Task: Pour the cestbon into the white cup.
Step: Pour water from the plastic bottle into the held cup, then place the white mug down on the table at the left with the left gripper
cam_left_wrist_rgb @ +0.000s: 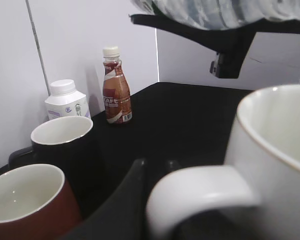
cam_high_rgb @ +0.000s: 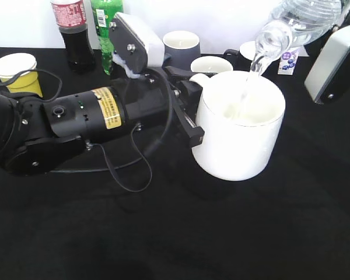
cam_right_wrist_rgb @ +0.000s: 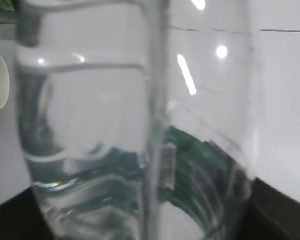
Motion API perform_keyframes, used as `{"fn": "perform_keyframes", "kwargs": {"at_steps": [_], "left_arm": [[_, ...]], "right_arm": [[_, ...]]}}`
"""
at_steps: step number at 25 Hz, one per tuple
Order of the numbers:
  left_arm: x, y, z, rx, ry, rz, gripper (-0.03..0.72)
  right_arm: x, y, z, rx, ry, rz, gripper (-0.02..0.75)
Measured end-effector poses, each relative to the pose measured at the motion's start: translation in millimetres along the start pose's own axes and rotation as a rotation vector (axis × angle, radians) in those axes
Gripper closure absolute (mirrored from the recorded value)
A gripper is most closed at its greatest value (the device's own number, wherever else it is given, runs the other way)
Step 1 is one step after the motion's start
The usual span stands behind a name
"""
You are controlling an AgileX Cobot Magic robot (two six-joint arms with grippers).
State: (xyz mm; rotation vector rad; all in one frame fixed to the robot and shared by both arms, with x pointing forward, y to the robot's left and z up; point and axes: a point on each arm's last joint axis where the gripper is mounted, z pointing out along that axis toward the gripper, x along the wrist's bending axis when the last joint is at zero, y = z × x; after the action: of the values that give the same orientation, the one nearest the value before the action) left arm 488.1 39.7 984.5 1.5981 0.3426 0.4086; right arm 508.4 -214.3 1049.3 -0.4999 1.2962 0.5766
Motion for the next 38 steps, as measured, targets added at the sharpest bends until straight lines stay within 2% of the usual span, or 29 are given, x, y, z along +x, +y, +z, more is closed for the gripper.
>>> {"fn": "perform_keyframes", "kwargs": {"at_steps": [13,17,19,23,26,29,31,33,36,38], "left_arm": [[-0.3,-1,0,0.008,-0.004,0.005,0.623],[-0.4,-1,0,0.009,-0.004,0.009,0.623],[-0.4,-1,0,0.009,-0.004,0.009,0.623],[1.2,-1,0,0.005,0.013,-0.006,0.623],[4.4,0,0,-0.003,0.048,-0.035,0.623],[18.7,9,-8,-0.013,0.115,-0.049,0.623],[37.0,18,-21,-0.023,0.180,-0.039,0.623],[56.0,26,-45,-0.037,0.263,-0.035,0.623],[84.0,27,-92,-0.031,0.419,-0.039,0.623],[96.5,22,-121,-0.014,0.512,-0.050,0.623]], "right_arm": [[-2,-1,0,0.016,-0.014,-0.093,0.252],[-2,-2,0,0.019,-0.018,-0.059,0.252],[-2,-2,0,0.018,-0.020,0.109,0.252],[-2,-2,0,0.012,-0.026,0.695,0.252],[0,-3,0,0.025,-0.016,1.055,0.252],[8,-7,-1,0.130,0.026,1.380,0.252],[19,-12,-3,0.271,0.073,1.484,0.252],[26,-15,-5,0.364,0.106,1.498,0.252],[32,-19,-8,0.453,0.131,1.498,0.252],[33,-20,-9,0.474,0.129,1.505,0.252]]}}
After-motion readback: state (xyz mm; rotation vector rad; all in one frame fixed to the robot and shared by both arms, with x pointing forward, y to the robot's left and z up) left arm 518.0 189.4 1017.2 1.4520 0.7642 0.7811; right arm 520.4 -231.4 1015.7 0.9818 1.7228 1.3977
